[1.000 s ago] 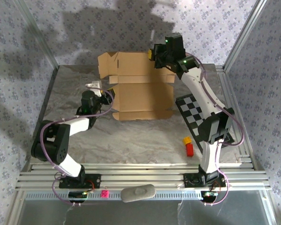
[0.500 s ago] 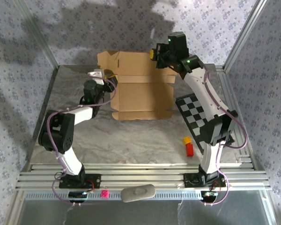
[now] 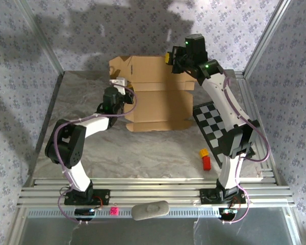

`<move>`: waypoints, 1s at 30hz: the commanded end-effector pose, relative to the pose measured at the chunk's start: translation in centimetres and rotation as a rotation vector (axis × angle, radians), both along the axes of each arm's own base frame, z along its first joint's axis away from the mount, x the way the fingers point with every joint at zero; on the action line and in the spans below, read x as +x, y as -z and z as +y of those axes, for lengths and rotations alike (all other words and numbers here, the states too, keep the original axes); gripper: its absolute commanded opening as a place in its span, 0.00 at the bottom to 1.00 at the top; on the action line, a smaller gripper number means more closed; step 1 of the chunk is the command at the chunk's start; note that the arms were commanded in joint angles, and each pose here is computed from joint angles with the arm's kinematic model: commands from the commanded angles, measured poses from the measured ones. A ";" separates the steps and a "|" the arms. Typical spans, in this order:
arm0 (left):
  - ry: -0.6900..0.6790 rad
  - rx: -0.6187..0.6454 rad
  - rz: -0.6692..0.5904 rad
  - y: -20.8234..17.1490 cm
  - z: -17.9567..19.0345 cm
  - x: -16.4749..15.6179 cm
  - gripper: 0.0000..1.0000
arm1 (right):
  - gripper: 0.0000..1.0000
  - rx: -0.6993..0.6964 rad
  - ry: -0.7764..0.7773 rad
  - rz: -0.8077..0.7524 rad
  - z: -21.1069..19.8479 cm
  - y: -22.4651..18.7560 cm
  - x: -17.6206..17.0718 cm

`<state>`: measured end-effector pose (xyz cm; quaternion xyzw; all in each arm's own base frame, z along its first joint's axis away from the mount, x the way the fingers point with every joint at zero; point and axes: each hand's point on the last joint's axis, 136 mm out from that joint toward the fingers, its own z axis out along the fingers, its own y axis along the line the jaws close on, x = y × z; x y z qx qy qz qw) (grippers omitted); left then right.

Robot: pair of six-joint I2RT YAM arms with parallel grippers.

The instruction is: Fold the paper box

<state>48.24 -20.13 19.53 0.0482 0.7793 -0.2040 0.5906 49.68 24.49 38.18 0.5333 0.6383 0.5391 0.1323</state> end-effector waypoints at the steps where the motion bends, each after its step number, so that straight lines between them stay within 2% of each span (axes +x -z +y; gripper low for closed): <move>1: -0.102 0.139 -0.001 -1.0 1.5 0.2 0.08 | 0.00 0.039 -0.002 -0.022 0.1 -1.1 0.4; 6: -0.075 0.266 -0.050 -1.3 -0.1 -0.6 0.10 | 0.00 0.032 -0.012 -0.017 0.3 -0.9 0.1; 10: -0.103 0.379 -0.047 -1.5 -0.9 -1.0 0.24 | 0.00 0.028 -0.016 -0.015 0.5 -0.6 0.1; 13: -0.170 0.436 -0.018 -1.3 0.0 -1.1 0.42 | 0.00 0.027 -0.025 -0.015 0.7 -0.4 0.0; 15: -0.187 0.464 -0.007 -1.4 0.3 -1.3 0.48 | 0.00 0.023 -0.031 -0.013 0.9 -0.1 -0.1; 22: -0.111 0.548 -0.021 -2.5 -1.4 -3.1 0.52 | 0.00 -0.003 -0.053 -0.016 1.5 1.3 -0.5; 25: -0.107 0.512 -0.055 -4.6 -1.3 -4.7 0.57 | 0.00 -0.046 -0.062 -0.044 1.0 1.5 -0.4; 28: -0.110 0.394 -0.095 -8.4 -0.1 -7.2 0.60 | 0.00 -0.093 -0.090 -0.096 0.3 1.5 0.2; 30: -0.049 0.298 -0.103 -10.8 0.4 -9.0 0.61 | 0.00 -0.124 -0.114 -0.118 -0.2 1.8 0.6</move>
